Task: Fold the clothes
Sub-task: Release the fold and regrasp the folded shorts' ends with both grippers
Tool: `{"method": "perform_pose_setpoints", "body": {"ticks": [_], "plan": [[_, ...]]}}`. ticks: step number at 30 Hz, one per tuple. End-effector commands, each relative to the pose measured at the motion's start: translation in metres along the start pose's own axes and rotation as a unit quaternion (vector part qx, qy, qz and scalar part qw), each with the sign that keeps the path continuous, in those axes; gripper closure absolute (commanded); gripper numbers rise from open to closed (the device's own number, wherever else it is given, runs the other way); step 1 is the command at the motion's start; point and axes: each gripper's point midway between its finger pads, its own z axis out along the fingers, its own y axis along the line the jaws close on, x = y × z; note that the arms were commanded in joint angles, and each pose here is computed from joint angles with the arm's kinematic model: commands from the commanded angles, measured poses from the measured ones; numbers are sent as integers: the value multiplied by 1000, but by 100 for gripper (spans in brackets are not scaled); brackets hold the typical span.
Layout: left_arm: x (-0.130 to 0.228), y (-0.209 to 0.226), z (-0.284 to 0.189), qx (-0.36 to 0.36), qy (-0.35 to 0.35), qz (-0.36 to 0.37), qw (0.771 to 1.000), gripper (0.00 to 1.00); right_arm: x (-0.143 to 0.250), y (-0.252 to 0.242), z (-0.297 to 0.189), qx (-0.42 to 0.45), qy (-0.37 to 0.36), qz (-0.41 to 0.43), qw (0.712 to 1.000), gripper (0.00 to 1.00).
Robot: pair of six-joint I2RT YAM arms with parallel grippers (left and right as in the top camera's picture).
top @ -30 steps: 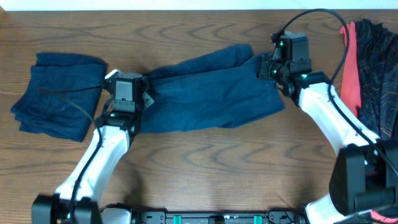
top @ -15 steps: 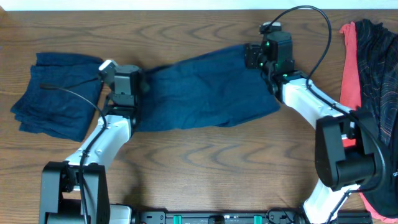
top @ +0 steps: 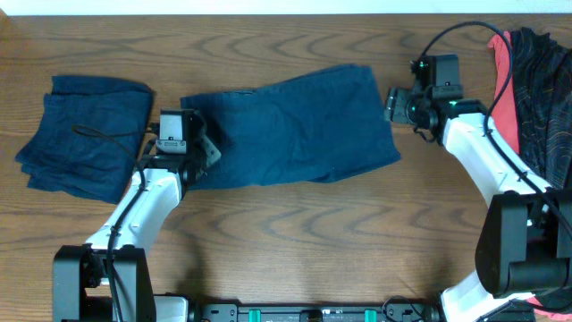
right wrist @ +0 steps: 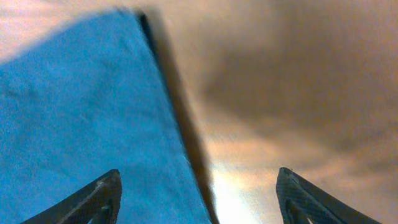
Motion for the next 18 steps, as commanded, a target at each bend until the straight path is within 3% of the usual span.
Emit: {"method": "perform_pose_setpoints", "body": {"ticks": [1, 12, 16, 18], "plan": [[5, -2, -3, 8, 14, 18, 1000, 59, 22, 9, 15, -38, 47, -28, 998, 24], [-13, 18, -4, -50, -36, 22, 998, 53, 66, 48, 66, -150, 116, -48, 981, 20], [-9, 20, -4, -55, -29, 22, 998, 53, 78, 66, 73, -198, 128, -65, 970, 27], [-8, 22, -3, -58, -26, 22, 998, 53, 82, 72, 72, -211, 132, -79, 965, 40]]}}
